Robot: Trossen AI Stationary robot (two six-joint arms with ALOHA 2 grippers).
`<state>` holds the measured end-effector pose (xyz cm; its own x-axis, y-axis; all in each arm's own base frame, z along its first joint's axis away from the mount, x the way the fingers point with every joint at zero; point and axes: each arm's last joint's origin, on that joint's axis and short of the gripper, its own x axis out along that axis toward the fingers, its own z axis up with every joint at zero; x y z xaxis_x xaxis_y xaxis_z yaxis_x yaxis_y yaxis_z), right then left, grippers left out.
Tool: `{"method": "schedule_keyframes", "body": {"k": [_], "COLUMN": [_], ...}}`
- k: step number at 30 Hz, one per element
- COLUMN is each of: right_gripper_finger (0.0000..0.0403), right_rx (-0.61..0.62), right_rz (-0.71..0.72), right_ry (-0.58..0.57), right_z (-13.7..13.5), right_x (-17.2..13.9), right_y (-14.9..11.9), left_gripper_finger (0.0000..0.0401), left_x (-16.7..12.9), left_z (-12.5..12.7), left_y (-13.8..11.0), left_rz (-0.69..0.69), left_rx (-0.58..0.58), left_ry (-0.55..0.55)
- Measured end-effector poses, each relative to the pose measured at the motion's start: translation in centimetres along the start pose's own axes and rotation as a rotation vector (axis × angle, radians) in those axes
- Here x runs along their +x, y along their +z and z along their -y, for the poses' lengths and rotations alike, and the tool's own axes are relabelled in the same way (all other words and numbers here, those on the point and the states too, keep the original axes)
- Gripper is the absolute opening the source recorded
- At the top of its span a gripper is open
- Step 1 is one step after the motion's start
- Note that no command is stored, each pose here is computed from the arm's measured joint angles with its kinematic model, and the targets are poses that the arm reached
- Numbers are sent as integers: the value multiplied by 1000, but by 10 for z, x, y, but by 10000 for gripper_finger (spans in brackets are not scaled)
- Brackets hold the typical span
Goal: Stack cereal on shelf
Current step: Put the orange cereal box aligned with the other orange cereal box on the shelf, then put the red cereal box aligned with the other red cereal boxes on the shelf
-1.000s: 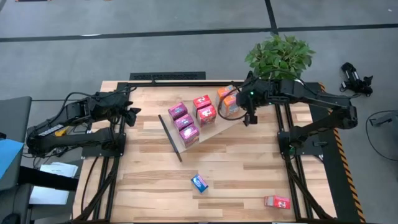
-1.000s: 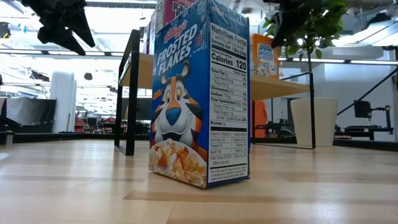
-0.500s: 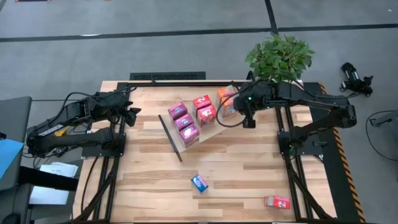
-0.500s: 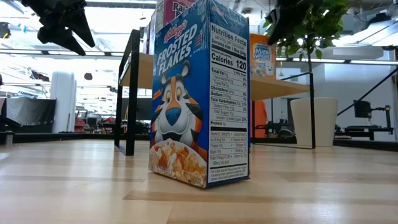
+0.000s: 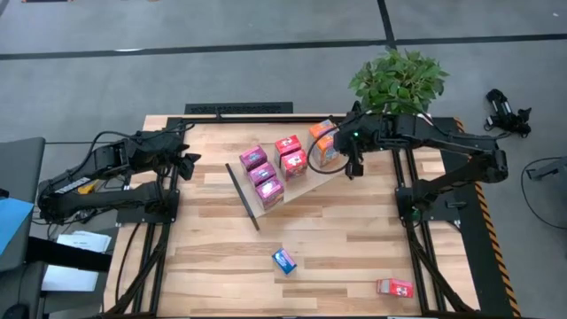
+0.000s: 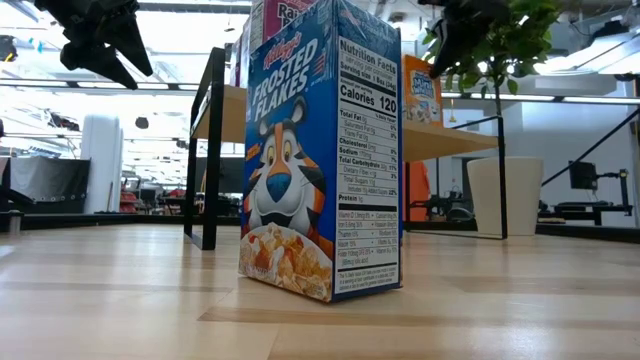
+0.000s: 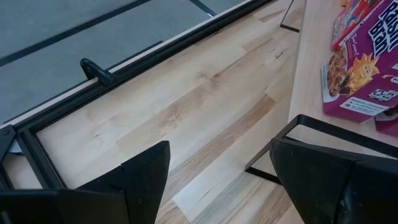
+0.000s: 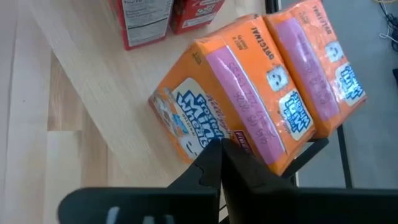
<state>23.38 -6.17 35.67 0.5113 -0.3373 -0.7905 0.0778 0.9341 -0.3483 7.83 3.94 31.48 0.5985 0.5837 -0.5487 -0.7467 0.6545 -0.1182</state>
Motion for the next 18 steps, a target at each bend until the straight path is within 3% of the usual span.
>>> {"method": "schedule_keyframes", "body": {"k": [12, 18], "right_gripper_finger": [43, 47], "right_rx": [-3, -2], "right_rz": [52, 149], "right_ry": [48, 177], "right_z": [-20, -50], "right_x": [-12, -31], "right_y": [10, 23], "left_gripper_finger": [268, 268], "left_x": [0, 0], "left_z": [0, 0], "left_y": [0, 0], "left_rz": [0, 0], "left_rx": [0, 0], "left_ry": [1, 1]}}
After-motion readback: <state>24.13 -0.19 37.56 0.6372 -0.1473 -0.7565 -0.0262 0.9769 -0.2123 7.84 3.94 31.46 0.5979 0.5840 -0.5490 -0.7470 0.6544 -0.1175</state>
